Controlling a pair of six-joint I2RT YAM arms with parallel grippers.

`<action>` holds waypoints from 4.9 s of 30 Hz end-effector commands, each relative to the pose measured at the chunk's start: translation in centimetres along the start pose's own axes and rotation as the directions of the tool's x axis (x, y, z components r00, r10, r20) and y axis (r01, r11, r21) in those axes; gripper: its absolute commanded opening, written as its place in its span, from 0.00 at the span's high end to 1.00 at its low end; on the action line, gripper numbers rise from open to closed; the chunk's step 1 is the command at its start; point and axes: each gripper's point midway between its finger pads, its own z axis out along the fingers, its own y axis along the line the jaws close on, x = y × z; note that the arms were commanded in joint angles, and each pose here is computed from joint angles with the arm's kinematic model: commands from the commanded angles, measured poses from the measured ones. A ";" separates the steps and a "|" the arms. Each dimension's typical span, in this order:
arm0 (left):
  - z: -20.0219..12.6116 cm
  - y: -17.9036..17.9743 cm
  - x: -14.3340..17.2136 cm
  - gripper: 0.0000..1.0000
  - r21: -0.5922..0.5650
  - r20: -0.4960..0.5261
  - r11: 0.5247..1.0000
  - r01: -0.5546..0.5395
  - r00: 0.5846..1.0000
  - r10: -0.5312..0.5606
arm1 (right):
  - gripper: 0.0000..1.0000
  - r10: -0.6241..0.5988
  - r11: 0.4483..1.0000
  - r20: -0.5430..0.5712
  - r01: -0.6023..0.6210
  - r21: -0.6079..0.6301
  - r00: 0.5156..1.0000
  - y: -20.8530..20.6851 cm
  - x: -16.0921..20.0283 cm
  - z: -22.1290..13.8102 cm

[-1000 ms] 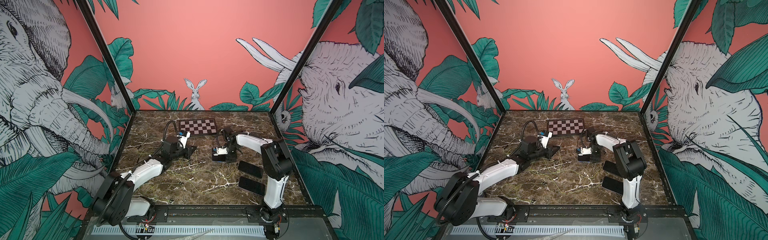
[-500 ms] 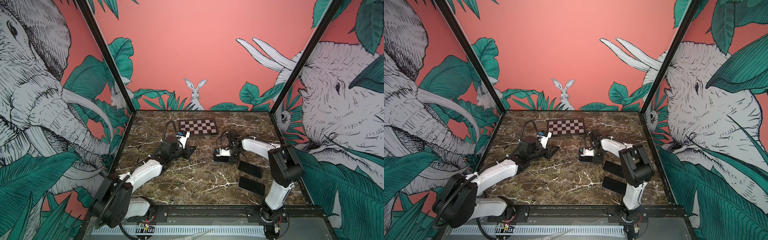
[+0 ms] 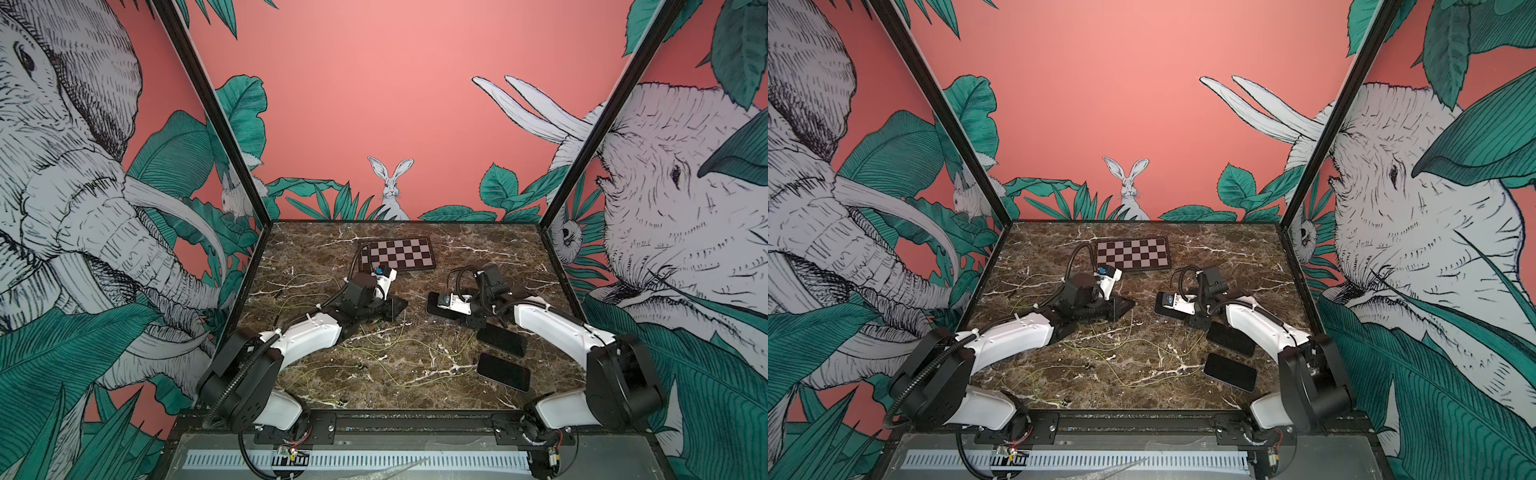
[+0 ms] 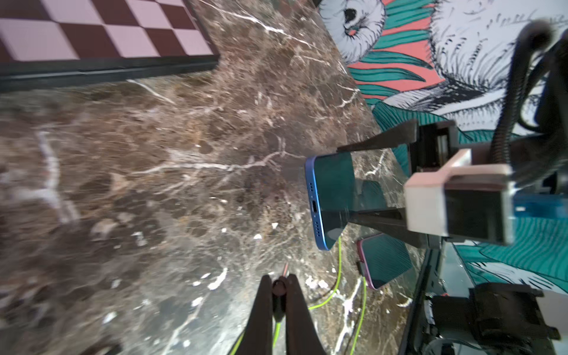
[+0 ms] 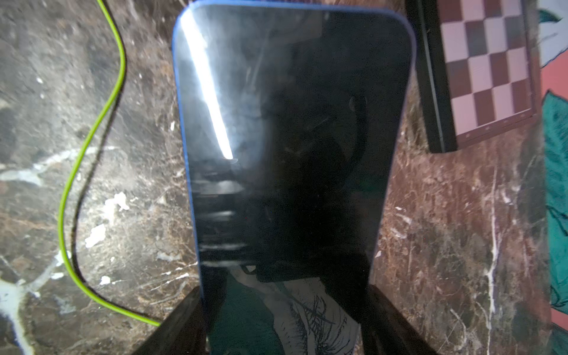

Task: Plug wired earphones into phones
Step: Pick up the phone at the center of the board, then insert the wired earphone into the phone.

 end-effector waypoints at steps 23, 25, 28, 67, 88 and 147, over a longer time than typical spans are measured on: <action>1.9 -3.9 -2.2 1.00 0.145 -0.015 0.989 0.013 1.000 -0.011 | 0.36 -0.134 0.985 0.107 0.120 0.126 0.985 -1.2 -2.6 -1.5; 1.9 -3.9 -2.3 1.00 0.147 -0.014 0.989 0.014 1.000 -0.012 | 0.36 -0.133 0.985 0.104 0.119 0.126 0.986 -1.2 -2.5 -1.5; 2.0 -3.9 -2.2 1.00 0.142 -0.018 0.990 0.012 1.000 -0.010 | 0.36 -0.137 0.984 0.102 0.123 0.130 0.985 -1.2 -2.5 -1.4; 1.3 -4.3 -1.8 1.00 0.093 -0.012 0.994 -0.062 0.998 0.063 | 0.36 -0.202 0.965 0.127 0.176 0.195 0.971 -1.3 -3.3 -2.0; 0.8 -4.4 -1.8 1.00 0.088 -0.007 0.993 -0.077 0.997 0.078 | 0.36 -0.226 0.953 0.109 0.196 0.229 0.968 -1.7 -3.5 -2.1; 0.9 -4.4 -0.7 1.00 0.100 -0.052 0.992 -0.078 0.995 0.083 | 0.37 -0.278 0.924 0.175 0.213 0.318 0.945 -2.0 -5.3 -3.2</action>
